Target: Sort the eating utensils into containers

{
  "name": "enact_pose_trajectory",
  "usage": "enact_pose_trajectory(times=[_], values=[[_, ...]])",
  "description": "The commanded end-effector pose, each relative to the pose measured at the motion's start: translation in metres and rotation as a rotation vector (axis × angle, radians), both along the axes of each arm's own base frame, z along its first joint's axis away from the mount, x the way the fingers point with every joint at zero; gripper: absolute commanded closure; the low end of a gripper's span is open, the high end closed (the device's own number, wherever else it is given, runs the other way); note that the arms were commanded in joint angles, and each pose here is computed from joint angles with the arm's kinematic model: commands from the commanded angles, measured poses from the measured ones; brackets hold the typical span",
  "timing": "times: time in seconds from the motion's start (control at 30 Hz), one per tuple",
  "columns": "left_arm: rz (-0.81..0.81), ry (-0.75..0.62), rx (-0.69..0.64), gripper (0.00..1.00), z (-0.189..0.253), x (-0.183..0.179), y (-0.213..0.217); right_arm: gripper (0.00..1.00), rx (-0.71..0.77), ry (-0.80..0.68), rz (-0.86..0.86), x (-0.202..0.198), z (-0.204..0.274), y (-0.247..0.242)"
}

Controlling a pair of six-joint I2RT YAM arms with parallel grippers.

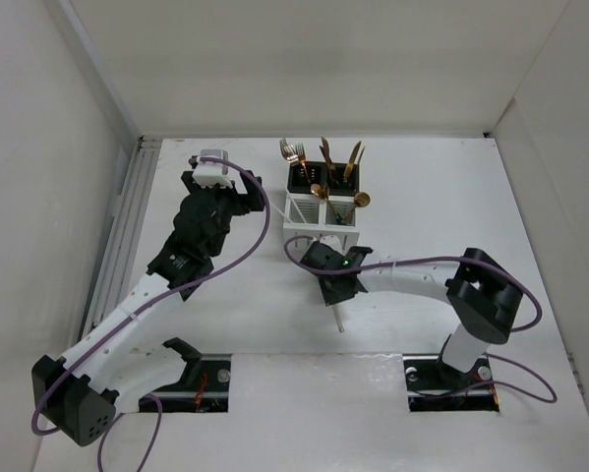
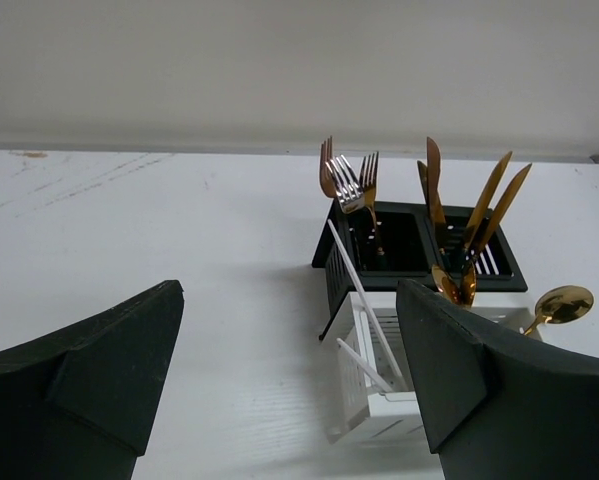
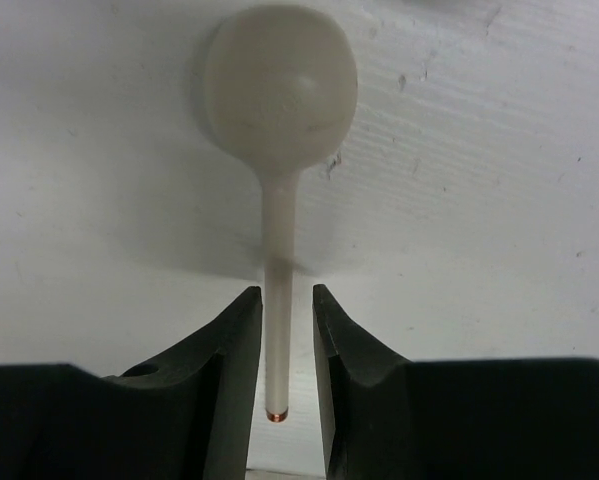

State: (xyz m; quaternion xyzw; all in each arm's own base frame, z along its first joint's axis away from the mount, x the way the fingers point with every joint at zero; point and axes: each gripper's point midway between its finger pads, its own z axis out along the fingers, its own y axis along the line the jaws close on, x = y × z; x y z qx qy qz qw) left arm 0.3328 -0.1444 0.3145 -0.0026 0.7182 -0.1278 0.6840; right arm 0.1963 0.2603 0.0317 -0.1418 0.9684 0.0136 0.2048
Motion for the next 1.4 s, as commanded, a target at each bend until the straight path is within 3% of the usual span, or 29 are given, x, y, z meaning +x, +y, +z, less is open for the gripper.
enact_pose_trajectory(times=[0.0,0.47,0.57,0.67,0.7,0.83,1.13,1.37], values=[[0.001,-0.012,-0.033,0.15,0.003,-0.002,0.002,0.67,-0.005,0.051,0.02,-0.02,-0.003,-0.007],[0.001,-0.002,-0.037,0.15,-0.001,-0.004,0.003,0.65,0.03,0.167,0.073,-0.07,-0.043,0.006],[0.011,0.005,-0.032,0.15,-0.005,-0.003,0.006,0.71,0.048,0.17,0.068,-0.073,-0.046,0.004],[0.011,0.005,-0.032,0.15,-0.005,-0.003,0.006,0.88,0.032,0.197,0.084,-0.076,-0.059,0.005],[0.011,0.007,-0.043,0.15,-0.005,-0.003,0.005,0.98,0.031,0.197,0.084,-0.075,-0.063,0.006],[0.011,0.015,-0.038,0.15,-0.007,-0.004,0.005,1.0,0.035,0.195,0.084,-0.076,-0.07,0.004],[0.002,0.017,-0.047,0.15,-0.007,-0.004,0.004,1.0,0.135,-0.04,0.035,-0.042,0.005,0.005],[0.002,0.017,-0.047,0.15,-0.007,-0.004,0.004,1.0,0.11,-0.052,0.037,-0.039,0.007,0.003]])
